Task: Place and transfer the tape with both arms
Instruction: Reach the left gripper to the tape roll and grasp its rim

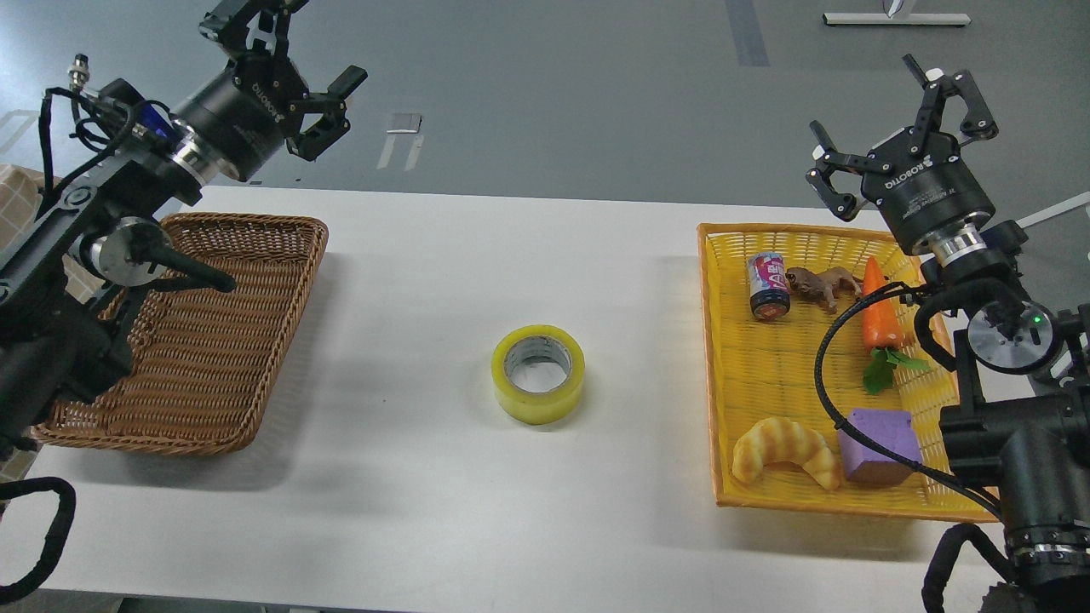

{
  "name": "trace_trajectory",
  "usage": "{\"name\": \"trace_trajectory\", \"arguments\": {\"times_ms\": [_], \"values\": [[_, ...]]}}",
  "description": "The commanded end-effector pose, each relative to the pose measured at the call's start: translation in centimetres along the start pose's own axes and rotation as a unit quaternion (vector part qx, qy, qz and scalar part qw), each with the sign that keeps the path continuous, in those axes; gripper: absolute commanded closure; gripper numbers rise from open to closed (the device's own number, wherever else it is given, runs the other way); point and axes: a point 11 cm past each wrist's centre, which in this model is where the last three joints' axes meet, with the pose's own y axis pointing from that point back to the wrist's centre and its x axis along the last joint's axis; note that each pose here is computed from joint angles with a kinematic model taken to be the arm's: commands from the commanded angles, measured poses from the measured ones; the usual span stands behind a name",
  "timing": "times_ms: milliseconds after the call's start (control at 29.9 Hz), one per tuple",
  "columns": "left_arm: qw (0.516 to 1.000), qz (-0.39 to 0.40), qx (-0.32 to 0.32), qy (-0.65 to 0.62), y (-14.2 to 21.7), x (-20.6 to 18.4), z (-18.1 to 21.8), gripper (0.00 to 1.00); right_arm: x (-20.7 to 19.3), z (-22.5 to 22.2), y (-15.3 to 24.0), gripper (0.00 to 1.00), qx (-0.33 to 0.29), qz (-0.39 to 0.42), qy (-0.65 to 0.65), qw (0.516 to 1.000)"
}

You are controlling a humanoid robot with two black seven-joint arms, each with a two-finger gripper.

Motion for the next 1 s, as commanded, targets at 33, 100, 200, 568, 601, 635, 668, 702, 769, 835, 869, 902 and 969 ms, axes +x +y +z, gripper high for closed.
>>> {"name": "trace_trajectory", "arguments": {"times_ms": [33, 100, 200, 568, 601, 635, 668, 702, 769, 835, 869, 902, 969], "values": [[0.988, -0.050, 0.030, -0.140, -0.3, -1.7, 2.4, 0.02, 0.2, 0.5, 0.3, 0.00, -0.006, 0.003, 0.000, 1.000], [0.980, -0.065, 0.047, -0.181, -0.2, -2.5, 2.9, 0.02, 0.3, 0.9, 0.3, 0.00, -0.012, 0.004, 0.000, 1.000], [0.961, -0.083, 0.110, -0.241, -0.3, -3.8, 2.1, 0.02, 0.4, 1.1, 0.4, 0.00, -0.014, 0.006, -0.001, 1.000], [0.838, -0.183, 0.226, -0.461, -0.5, -8.5, -3.3, 0.02, 1.2, 1.8, 1.2, 0.00, -0.022, 0.017, -0.004, 1.000], [0.825, -0.192, 0.233, -0.478, -0.4, -8.7, -3.8, 0.02, 1.3, 2.0, 1.3, 0.00, -0.024, 0.019, -0.005, 1.000], [0.818, -0.199, 0.237, -0.485, -0.4, -9.0, -4.3, 0.02, 1.3, 2.0, 1.3, 0.00, -0.024, 0.019, -0.005, 1.000], [0.818, -0.200, 0.236, -0.485, -0.4, -9.1, -4.3, 0.02, 1.4, 2.0, 1.3, 0.00, -0.023, 0.020, -0.005, 1.000], [0.817, -0.203, 0.236, -0.485, -0.5, -9.4, -4.5, 0.02, 1.3, 2.0, 1.3, 0.00, -0.024, 0.019, -0.005, 1.000], [0.815, -0.210, 0.231, -0.488, -0.6, -10.2, -4.6, 0.02, 1.6, 2.1, 1.3, 0.00, -0.025, 0.022, -0.007, 0.999], [0.809, -0.222, 0.223, -0.496, -0.8, -11.1, -4.5, 0.02, 1.8, 2.3, 1.2, 0.00, -0.027, 0.026, -0.009, 0.999], [0.804, -0.231, 0.218, -0.502, -1.0, -11.8, -4.3, 0.02, 1.8, 2.3, 1.2, 0.00, -0.027, 0.026, -0.010, 0.999], [0.797, -0.241, 0.217, -0.509, -1.2, -12.4, -4.6, 0.02, 1.8, 2.2, 1.2, 0.00, -0.027, 0.026, -0.010, 0.999], [0.787, -0.254, 0.217, -0.518, -1.5, -13.3, -5.1, 0.02, 1.8, 2.2, 1.2, 0.00, -0.027, 0.026, -0.010, 0.999]]}}
